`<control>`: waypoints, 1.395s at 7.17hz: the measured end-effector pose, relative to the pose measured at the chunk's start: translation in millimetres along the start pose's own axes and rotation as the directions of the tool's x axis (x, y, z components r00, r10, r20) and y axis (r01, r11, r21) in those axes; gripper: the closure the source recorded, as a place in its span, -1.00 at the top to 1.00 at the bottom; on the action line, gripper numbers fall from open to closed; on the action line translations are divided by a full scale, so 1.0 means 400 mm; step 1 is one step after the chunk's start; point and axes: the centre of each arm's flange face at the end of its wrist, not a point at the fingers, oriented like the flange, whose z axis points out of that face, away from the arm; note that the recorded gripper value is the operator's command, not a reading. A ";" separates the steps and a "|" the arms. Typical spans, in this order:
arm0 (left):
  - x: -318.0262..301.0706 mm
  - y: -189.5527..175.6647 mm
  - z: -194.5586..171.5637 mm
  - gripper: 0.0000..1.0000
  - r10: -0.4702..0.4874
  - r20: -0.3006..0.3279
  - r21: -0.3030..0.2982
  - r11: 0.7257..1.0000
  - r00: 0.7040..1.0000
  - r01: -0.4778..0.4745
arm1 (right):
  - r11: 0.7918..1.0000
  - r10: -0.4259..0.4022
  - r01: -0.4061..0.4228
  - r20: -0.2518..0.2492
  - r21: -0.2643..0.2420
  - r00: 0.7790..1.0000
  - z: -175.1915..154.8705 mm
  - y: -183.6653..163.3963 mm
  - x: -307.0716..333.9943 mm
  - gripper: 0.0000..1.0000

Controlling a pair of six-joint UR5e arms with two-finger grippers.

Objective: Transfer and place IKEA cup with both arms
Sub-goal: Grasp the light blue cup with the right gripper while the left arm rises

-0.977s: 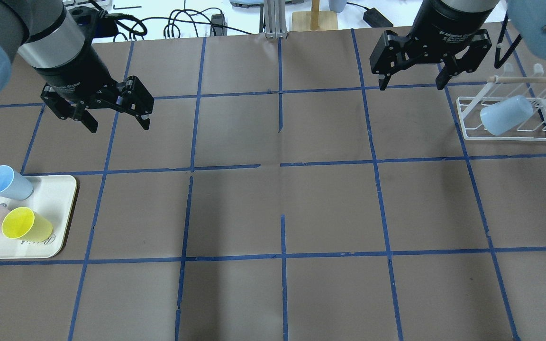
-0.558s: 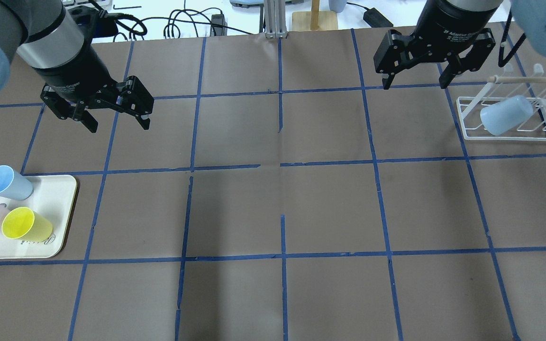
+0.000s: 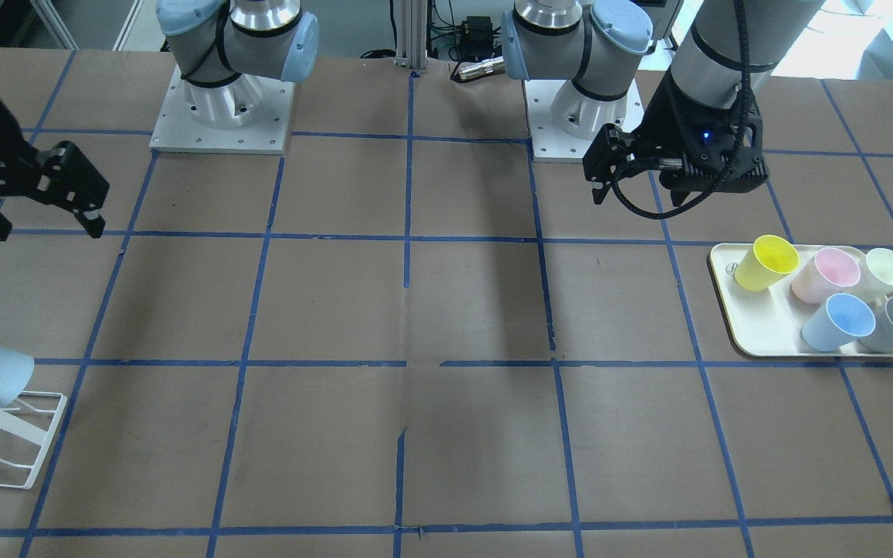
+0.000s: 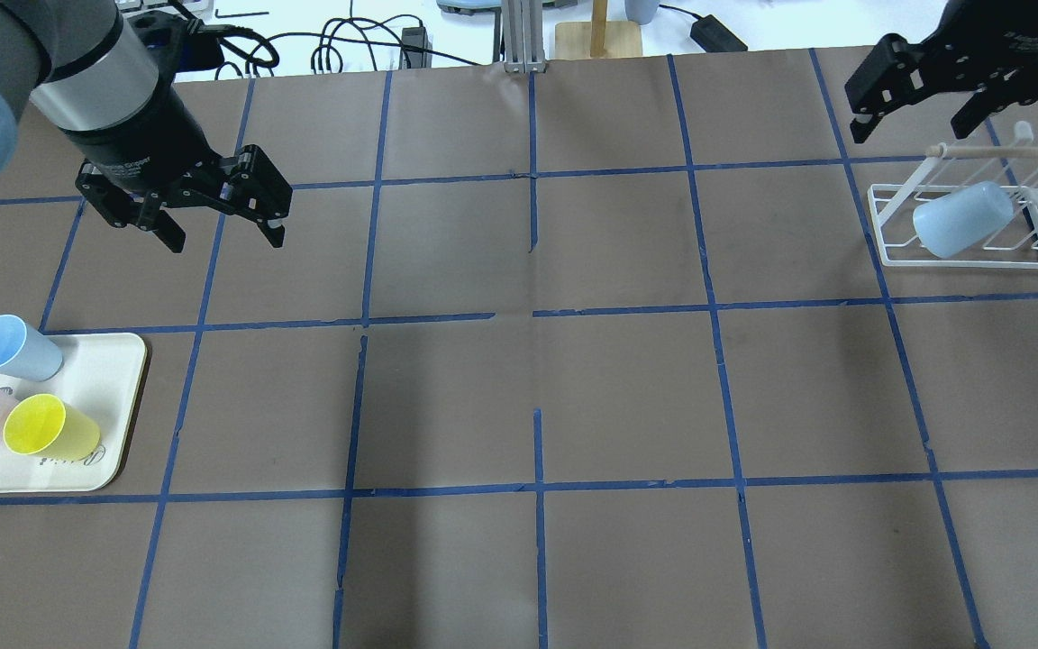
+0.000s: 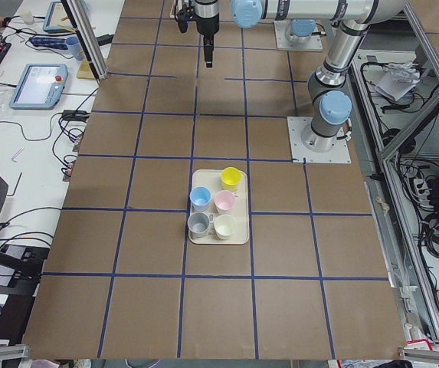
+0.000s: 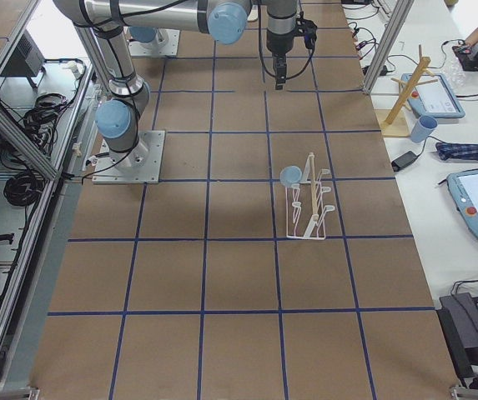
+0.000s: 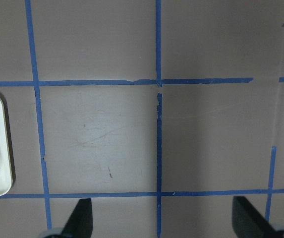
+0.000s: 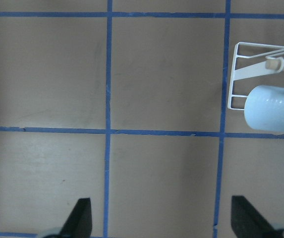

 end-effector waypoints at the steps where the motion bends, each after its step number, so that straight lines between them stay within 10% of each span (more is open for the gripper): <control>1: 0.001 0.003 0.004 1.00 -0.001 0.000 -0.003 1.000 1.000 0.001 | 0.998 -0.070 0.070 -0.002 0.001 0.998 0.023 -0.014 0.065 1.00; 4: -0.003 0.017 0.016 1.00 0.008 -0.001 -0.011 1.000 1.000 -0.008 | 0.954 -0.299 0.299 0.001 0.031 0.954 0.142 -0.038 0.275 1.00; 8: 0.008 0.013 -0.002 1.00 -0.001 -0.030 0.005 1.000 1.000 0.001 | 0.800 -0.596 0.595 -0.015 0.082 0.803 0.325 -0.026 0.430 1.00; 10: 0.023 0.002 0.012 1.00 -0.004 -0.081 -0.006 1.000 0.997 0.004 | 0.777 -0.626 0.624 0.005 0.084 0.780 0.385 -0.013 0.483 1.00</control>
